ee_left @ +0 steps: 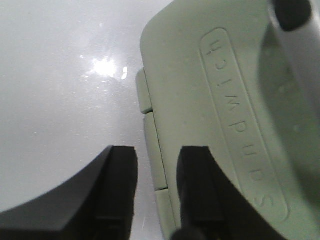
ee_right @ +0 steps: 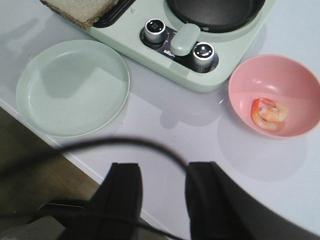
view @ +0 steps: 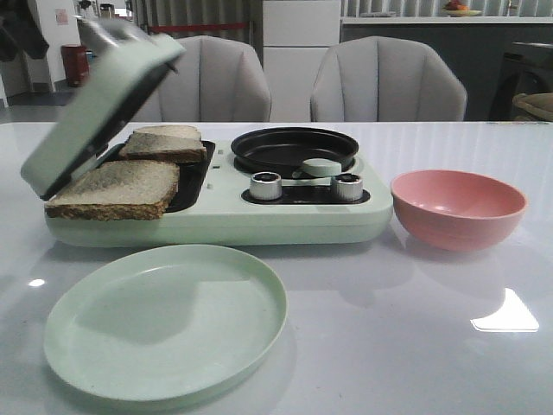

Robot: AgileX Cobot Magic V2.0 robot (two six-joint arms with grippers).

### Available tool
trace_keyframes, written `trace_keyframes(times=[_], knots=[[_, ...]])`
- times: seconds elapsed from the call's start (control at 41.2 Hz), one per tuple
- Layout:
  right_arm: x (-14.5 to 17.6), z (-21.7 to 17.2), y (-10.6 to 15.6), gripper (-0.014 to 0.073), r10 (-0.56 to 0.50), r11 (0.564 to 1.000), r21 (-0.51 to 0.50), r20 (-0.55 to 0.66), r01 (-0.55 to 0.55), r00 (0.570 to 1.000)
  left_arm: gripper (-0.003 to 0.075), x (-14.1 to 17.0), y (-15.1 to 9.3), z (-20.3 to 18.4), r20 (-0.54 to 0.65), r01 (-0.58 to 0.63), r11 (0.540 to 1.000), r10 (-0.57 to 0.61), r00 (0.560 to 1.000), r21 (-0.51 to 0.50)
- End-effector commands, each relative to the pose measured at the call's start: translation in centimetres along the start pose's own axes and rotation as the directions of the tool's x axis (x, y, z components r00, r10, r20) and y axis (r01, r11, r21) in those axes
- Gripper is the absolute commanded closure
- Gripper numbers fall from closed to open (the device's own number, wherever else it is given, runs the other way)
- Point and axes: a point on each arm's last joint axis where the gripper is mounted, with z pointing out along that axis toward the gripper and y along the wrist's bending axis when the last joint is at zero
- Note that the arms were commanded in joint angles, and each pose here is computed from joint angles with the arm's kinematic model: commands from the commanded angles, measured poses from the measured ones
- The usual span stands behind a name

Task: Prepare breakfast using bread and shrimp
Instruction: 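Grasp the silver lid handle and swing the lid down closed, then press the closed lid down and release the handle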

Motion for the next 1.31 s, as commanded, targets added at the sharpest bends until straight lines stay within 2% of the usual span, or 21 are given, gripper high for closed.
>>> trace_keyframes(times=[0.0,0.146,0.364,0.558,0.922,1.286], knots=[[-1.3,-0.7,0.0,0.0252,-0.003,1.000,0.013,0.096,0.002,0.995,0.0433,-1.8,-1.9,-2.6,0.131,-0.027,0.999,0.023,0.991,0.025],[-1.3,-0.7,0.0,0.0252,-0.003,1.000,0.013,0.096,0.002,0.995,0.0433,-1.7,-3.3,-2.4,0.127,-0.052,0.998,0.046,0.991,0.047],[-1.3,-0.7,0.0,0.0252,-0.003,1.000,0.013,0.096,0.002,0.995,0.0433,-1.7,-3.6,-2.4,0.121,-0.051,0.997,0.044,0.992,0.058],[-1.3,-0.7,0.0,0.0252,-0.003,1.000,0.013,0.096,0.002,0.995,0.0433,-1.7,-4.5,-2.3,0.126,-0.034,0.993,0.019,0.992,0.113],[-1.3,-0.7,0.0,0.0252,-0.003,1.000,0.013,0.096,0.002,0.995,0.0433,-1.4,-9.9,-1.2,0.150,-0.151,0.971,0.123,0.981,0.187],[-1.3,-0.7,0.0,0.0252,-0.003,1.000,0.013,0.096,0.002,0.995,0.0433,0.2,-13.1,3.3,0.069,-0.191,0.953,0.179,0.981,0.236]])
